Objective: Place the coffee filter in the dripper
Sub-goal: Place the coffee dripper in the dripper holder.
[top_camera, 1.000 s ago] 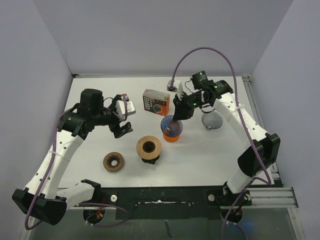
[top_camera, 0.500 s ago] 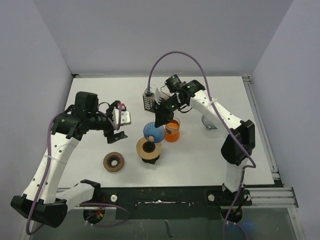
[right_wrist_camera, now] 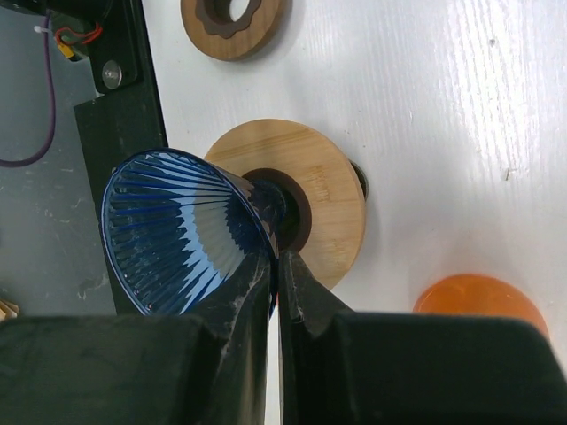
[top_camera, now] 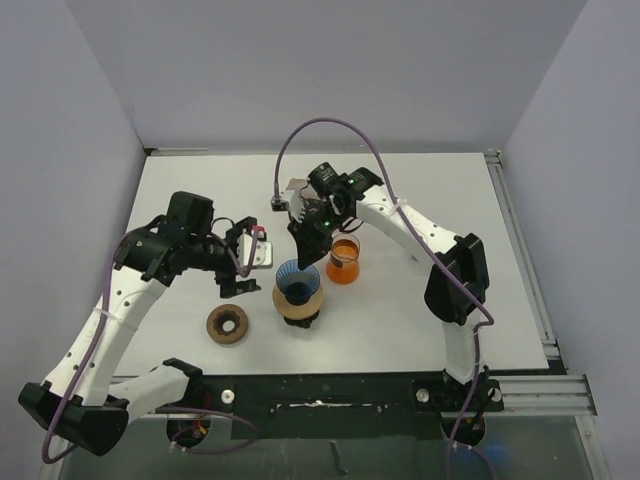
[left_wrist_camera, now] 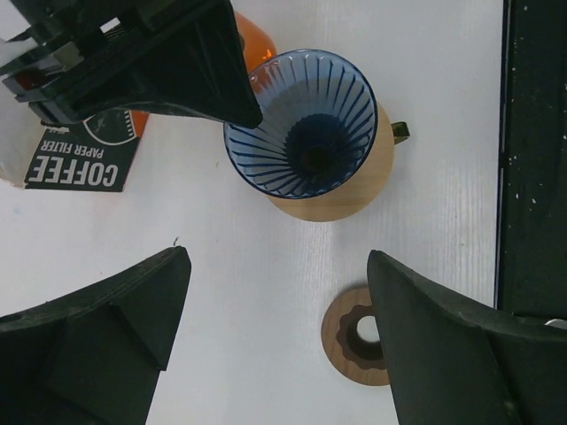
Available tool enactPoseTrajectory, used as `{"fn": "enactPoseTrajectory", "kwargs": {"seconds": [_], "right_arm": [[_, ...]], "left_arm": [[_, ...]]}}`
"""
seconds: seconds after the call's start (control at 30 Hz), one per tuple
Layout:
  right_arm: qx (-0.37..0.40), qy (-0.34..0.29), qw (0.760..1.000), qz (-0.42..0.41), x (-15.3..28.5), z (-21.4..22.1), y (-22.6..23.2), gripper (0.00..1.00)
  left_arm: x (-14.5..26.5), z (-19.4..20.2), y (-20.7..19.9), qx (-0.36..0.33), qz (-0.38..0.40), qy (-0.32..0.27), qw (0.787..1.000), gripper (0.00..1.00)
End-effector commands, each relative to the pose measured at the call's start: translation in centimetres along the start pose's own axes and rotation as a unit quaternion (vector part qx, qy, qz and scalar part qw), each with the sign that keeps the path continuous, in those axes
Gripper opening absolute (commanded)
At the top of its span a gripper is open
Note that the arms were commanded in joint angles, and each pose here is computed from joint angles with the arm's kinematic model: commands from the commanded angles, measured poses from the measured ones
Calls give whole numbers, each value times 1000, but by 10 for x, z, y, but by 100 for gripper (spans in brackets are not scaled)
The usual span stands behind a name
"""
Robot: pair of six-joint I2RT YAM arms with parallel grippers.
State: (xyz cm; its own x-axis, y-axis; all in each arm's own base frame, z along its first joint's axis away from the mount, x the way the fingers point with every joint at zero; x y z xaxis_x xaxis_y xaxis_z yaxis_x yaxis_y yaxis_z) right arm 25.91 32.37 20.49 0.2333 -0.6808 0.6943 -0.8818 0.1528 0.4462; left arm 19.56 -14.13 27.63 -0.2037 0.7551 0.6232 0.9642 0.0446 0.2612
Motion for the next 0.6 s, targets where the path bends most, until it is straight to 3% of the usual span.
{"fn": "enactPoseTrajectory", "kwargs": {"seconds": [0.0, 0.57], "right_arm": [[5, -4, 1000, 7, 2, -11, 5, 0], [-3, 33, 999, 35, -10, -8, -2, 0]], "left_arm": [[-4, -2, -9, -23, 15, 3, 1000, 80], [-56, -5, -31, -80, 105, 34, 991, 69]]}}
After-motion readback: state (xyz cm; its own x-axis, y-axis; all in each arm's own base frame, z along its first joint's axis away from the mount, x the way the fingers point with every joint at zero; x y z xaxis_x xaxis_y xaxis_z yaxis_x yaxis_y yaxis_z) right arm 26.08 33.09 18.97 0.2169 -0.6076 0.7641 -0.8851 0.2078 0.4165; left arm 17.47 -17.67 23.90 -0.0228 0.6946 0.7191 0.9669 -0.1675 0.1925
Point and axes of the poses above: each gripper's point midway between its finger pads, its own x axis back along the fingers, its own y axis along the line the jaws close on, z = x × y, the point moved 4 cm from there along x, back along the fingers, and after that the axes turned 1 degree about -x, right-handed, at the moved point
